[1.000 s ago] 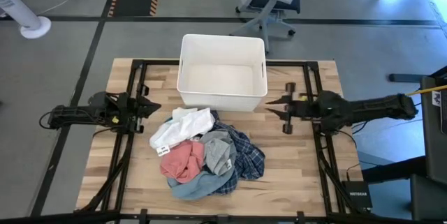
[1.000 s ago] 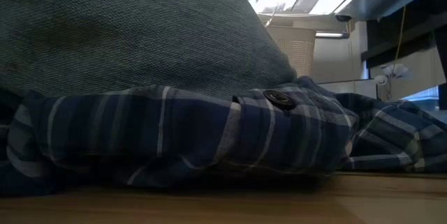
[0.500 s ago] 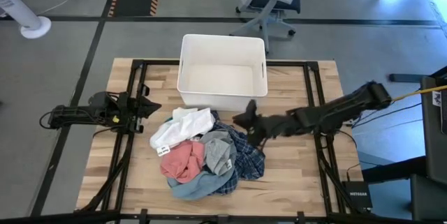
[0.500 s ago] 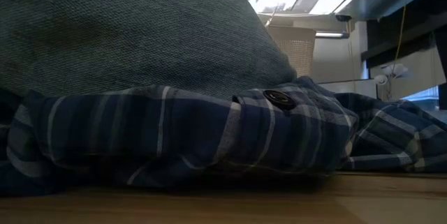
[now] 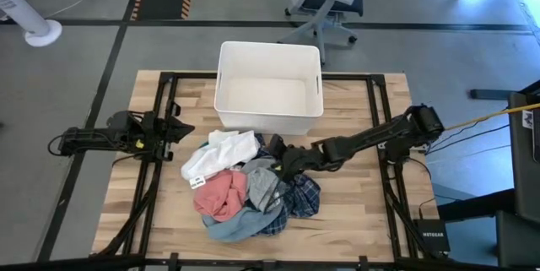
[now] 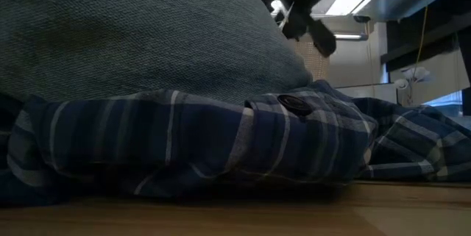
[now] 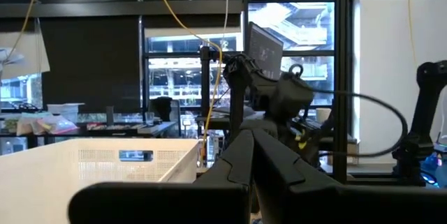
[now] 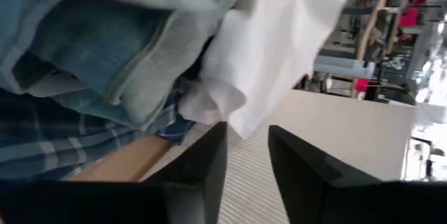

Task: Sort clothes
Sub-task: Put the white shorts into the white laundry bin

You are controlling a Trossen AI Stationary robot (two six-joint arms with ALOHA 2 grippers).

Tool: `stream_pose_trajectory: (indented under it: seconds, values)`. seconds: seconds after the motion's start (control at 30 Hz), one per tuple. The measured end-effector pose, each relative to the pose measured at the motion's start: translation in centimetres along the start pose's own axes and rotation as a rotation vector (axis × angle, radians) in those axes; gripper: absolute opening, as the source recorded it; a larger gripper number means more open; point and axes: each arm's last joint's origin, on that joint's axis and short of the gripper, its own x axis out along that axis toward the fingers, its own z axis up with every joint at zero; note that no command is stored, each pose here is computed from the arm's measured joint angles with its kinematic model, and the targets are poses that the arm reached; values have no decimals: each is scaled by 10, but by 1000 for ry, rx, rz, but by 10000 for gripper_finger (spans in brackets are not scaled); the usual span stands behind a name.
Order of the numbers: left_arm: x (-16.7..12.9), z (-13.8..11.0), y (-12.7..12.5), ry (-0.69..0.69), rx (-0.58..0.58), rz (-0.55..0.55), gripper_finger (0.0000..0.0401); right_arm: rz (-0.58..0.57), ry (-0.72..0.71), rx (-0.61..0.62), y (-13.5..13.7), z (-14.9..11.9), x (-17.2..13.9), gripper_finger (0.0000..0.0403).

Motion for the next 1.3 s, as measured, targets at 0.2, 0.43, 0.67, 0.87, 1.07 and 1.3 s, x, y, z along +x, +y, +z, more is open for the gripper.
stream_pose_trajectory:
  seconds: [0.2,0.43,0.67,0.87,1.07,1.3]
  values:
    - [0,0,0,0,0,0,0,-20,-3,0,-2,-7,20,212]
    - [0,0,0,-1,0,0,0,-14,-42,-101,4,-9,43,255]
    - [0,0,0,-4,0,0,0,-132,-135,-113,0,-1,58,257]
    - [0,0,0,-4,0,0,0,-130,-106,-98,4,-7,72,228]
    - [0,0,0,-4,0,2,0,-153,-77,-90,2,-8,72,147]
    - [0,1,0,-7,-1,5,0,-146,-64,-80,-3,-15,75,17]
